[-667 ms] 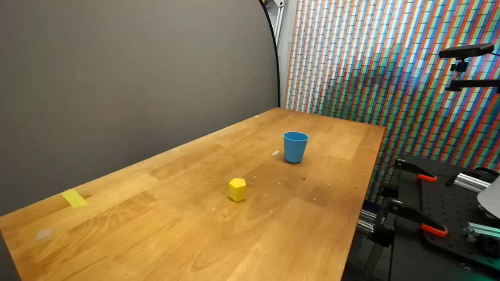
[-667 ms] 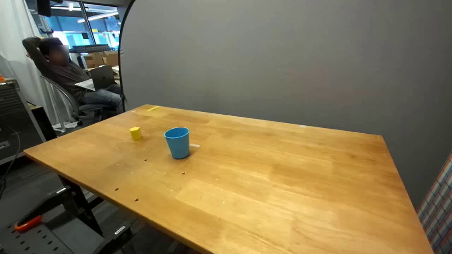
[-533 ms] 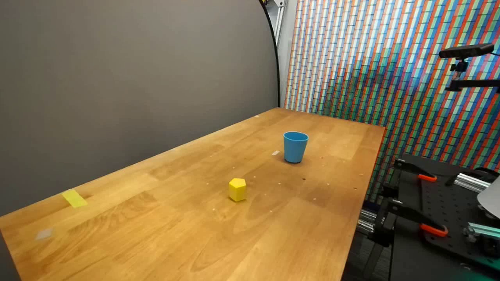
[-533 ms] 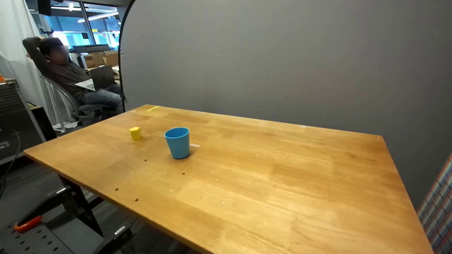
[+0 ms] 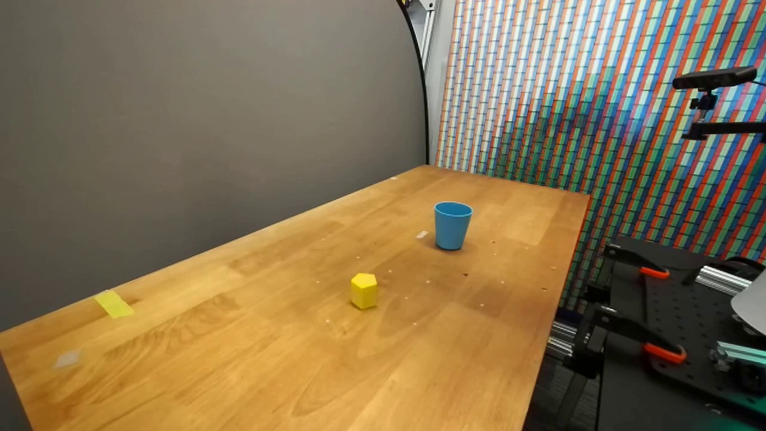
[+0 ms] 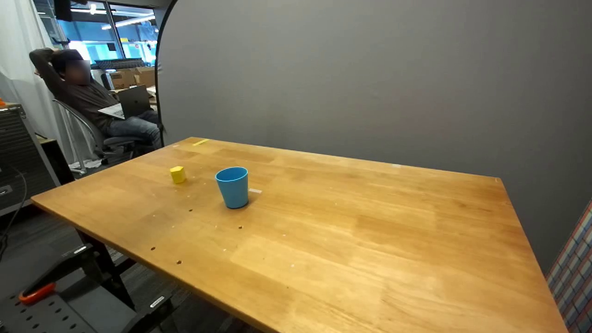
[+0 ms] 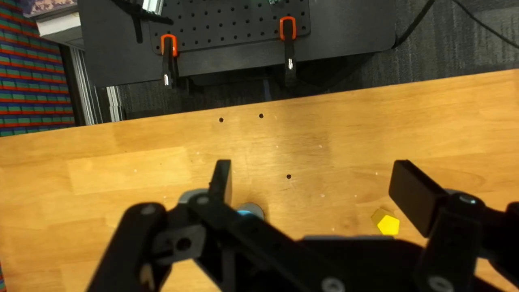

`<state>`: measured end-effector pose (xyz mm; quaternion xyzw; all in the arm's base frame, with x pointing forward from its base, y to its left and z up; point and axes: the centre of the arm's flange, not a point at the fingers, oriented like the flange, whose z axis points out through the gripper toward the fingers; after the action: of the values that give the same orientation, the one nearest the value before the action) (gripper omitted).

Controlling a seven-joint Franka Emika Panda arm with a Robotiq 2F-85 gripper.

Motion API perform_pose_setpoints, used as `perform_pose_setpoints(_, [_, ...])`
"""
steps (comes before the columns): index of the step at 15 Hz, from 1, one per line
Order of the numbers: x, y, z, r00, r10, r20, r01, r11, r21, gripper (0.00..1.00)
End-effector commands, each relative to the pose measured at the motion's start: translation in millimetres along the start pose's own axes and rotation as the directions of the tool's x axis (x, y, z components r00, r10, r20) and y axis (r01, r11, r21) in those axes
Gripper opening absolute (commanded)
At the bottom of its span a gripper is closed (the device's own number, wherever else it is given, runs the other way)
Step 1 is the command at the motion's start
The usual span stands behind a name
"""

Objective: Put the yellow block in the cup

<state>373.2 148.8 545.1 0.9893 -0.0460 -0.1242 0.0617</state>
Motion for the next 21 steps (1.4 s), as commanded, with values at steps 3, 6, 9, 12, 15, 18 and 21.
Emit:
perform_pose_setpoints(3, [45,-39,25,0.982,0.119,-0.149,-0.081,0.968,0.237,1.0])
perform_pose_setpoints(6, [79,-72,54,0.969,0.134,-0.207,-0.072,0.956,0.284,1.0])
perform_pose_setpoints(9, [113,-101,92,0.958,0.142,-0.25,-0.068,0.957,0.282,1.0])
perform_pose_setpoints(12, [140,-124,143,0.948,0.124,-0.294,-0.055,0.971,0.233,1.0])
perform_pose_setpoints(15, [156,-143,191,0.952,0.096,-0.289,-0.053,0.987,0.154,1.0])
perform_pose_setpoints(18, [163,-160,232,0.962,0.06,-0.268,-0.039,0.996,0.084,1.0])
perform_pose_setpoints(21, [164,-187,255,0.967,0.042,-0.252,-0.03,0.998,0.053,1.0])
